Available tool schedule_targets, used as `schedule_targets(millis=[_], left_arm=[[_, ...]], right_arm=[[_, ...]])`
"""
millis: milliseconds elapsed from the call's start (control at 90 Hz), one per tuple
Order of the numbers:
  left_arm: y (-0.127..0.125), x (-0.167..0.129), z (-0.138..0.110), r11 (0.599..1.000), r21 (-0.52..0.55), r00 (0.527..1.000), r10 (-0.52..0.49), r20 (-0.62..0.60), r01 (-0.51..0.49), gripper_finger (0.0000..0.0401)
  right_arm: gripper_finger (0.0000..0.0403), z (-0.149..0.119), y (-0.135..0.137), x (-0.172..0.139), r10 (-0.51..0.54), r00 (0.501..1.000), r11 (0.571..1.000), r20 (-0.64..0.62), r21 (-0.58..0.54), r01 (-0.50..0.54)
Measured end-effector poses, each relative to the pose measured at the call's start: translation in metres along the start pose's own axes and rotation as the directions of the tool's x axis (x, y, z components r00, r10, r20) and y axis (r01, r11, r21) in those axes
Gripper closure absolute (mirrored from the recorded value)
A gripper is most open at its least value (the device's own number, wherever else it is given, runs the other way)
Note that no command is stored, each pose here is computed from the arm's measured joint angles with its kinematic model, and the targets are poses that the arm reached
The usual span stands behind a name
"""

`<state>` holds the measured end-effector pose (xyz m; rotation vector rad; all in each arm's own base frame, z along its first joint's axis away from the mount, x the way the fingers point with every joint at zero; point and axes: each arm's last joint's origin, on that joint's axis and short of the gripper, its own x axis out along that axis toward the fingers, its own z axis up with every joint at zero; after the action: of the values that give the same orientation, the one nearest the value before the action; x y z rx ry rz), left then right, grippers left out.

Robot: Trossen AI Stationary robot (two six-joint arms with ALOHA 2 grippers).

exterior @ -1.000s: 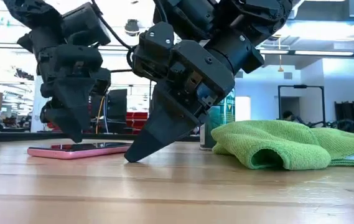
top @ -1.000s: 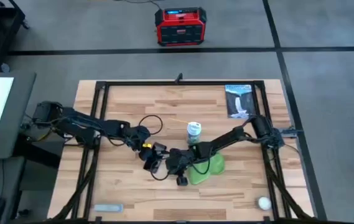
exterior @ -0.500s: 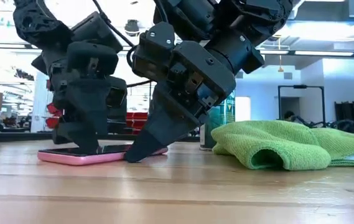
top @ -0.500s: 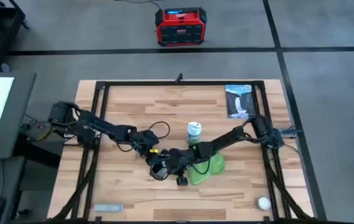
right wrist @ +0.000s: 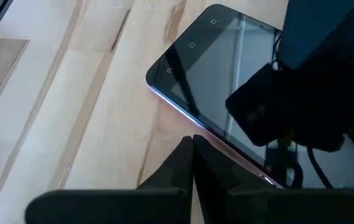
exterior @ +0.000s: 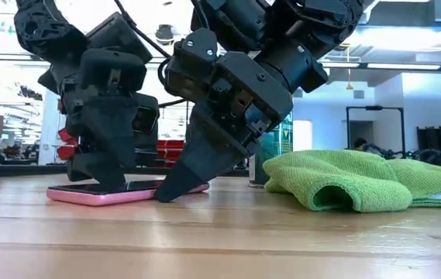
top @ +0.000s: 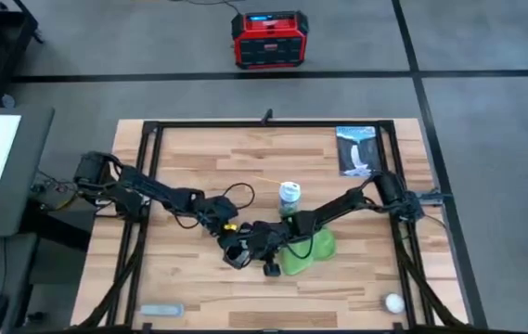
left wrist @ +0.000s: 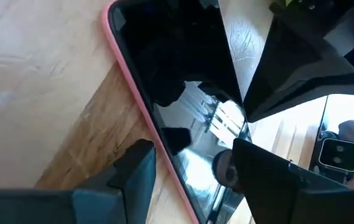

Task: Apply microfiber cloth
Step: Spray the front of the pink phone using the white spray bottle

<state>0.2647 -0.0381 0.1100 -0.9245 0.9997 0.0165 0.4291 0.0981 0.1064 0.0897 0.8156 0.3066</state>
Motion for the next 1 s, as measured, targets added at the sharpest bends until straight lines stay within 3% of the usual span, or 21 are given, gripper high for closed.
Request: schedule_targets(millis=[589, 744, 900, 1000], left_arm=[[-0.012, 0.004, -0.005, 0.997, 0.032, 0.997, -0.069, 0.022, 0.068, 0.0215], [-0.013, 0.004, -0.005, 0.996, 0.043, 0.996, -0.085, 0.008, 0.084, 0.0267], [-0.016, 0.003, -0.003, 0.989, 0.107, 0.994, -0.106, 0.02, 0.103, 0.0371], [-0.016, 0.002, -0.003, 0.986, 0.133, 0.994, -0.107, 0.019, 0.103, 0.0383]], right_arm=[[0.0403, 0.001, -0.002, 0.0, -0.003, 1.0, 1.0, 0.014, -0.013, 0.003], [0.0403, 0.002, -0.003, 0.0, -0.006, 1.0, 1.0, 0.015, -0.012, 0.006], [0.0403, 0.001, -0.003, 0.0, -0.007, 1.0, 1.0, 0.014, -0.013, 0.007], [0.0403, 0.001, -0.003, 0.0, -0.01, 1.0, 1.0, 0.012, -0.012, 0.01]])
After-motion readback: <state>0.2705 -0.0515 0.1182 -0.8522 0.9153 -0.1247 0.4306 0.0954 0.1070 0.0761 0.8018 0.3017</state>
